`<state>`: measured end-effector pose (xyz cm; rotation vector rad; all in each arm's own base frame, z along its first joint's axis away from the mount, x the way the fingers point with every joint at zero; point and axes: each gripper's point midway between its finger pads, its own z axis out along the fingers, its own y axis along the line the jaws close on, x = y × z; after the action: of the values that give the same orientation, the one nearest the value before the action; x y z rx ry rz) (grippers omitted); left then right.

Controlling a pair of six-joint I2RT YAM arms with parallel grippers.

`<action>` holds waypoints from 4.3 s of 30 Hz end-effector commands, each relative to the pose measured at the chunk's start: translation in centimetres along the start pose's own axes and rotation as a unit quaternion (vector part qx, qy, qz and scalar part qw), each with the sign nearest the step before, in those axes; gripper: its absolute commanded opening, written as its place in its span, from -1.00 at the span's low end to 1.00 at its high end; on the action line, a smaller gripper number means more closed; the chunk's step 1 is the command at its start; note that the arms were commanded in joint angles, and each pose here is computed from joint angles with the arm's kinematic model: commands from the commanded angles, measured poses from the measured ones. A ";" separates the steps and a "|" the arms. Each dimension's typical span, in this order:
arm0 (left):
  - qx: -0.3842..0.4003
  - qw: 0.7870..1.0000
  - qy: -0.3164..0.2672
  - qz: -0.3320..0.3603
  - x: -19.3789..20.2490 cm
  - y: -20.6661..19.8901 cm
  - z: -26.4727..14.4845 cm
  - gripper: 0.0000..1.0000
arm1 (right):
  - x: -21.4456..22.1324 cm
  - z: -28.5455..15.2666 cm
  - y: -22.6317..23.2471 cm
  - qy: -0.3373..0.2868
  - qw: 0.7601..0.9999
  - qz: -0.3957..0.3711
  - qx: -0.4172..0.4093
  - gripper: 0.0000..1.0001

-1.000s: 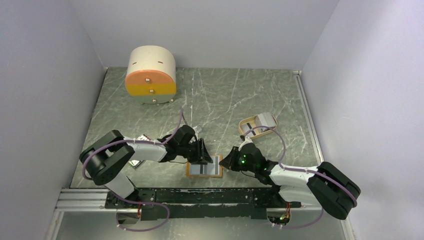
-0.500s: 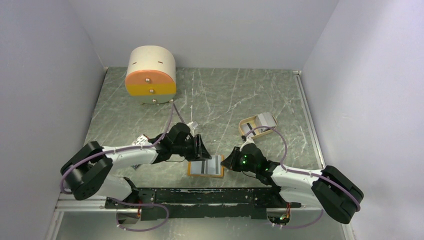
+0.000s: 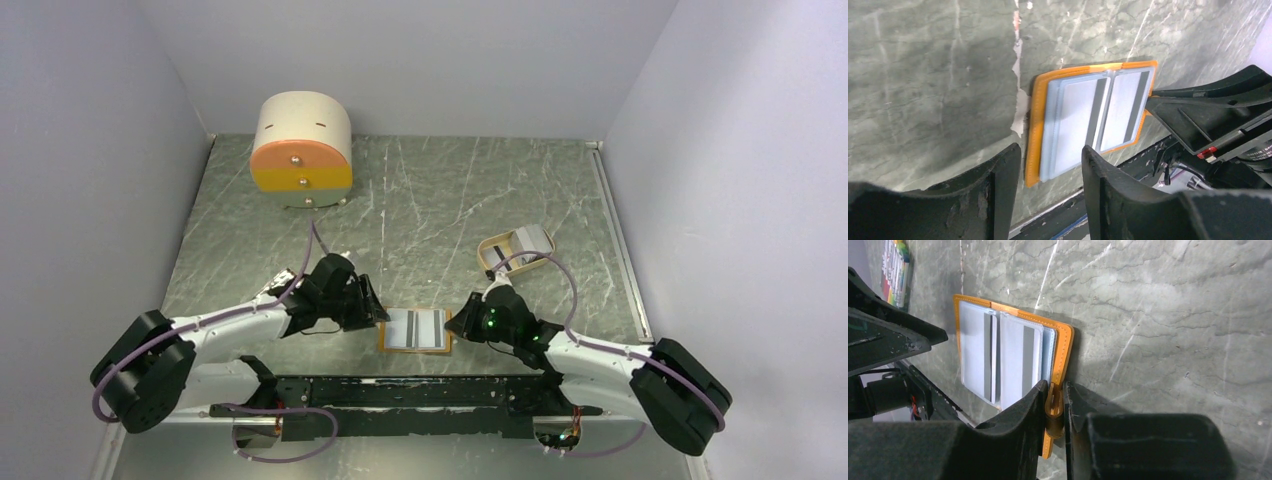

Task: Put the credit cards into the card holder
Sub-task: Insert the credit card into the card holder, then close the card holder at the center of the board.

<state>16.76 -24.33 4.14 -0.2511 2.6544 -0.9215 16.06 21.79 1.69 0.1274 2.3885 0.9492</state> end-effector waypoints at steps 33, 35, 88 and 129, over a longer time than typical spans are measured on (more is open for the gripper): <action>0.249 0.964 0.068 0.057 1.8 -9.8 -0.4 0.03 | -0.8 1.0 2.4 0.011 0.999 -0.012 -0.042 -0.49; 0.250 0.963 0.076 0.061 2.1 -9.9 0.0 -0.04 | -0.8 0.9 2.4 0.009 0.999 -0.011 -0.044 -0.49; 0.116 0.986 0.076 0.095 2.0 -6.3 4.3 -0.66 | -0.8 -0.4 4.9 0.002 0.992 0.038 -0.121 -0.20; 0.086 0.986 0.097 0.102 3.2 -5.5 5.9 -0.56 | -1.7 -1.5 5.8 -0.020 0.981 0.120 -0.154 0.04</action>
<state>16.40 -32.80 3.04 0.1380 2.6668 -1.1910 15.45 24.26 6.42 0.3476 2.2211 1.3947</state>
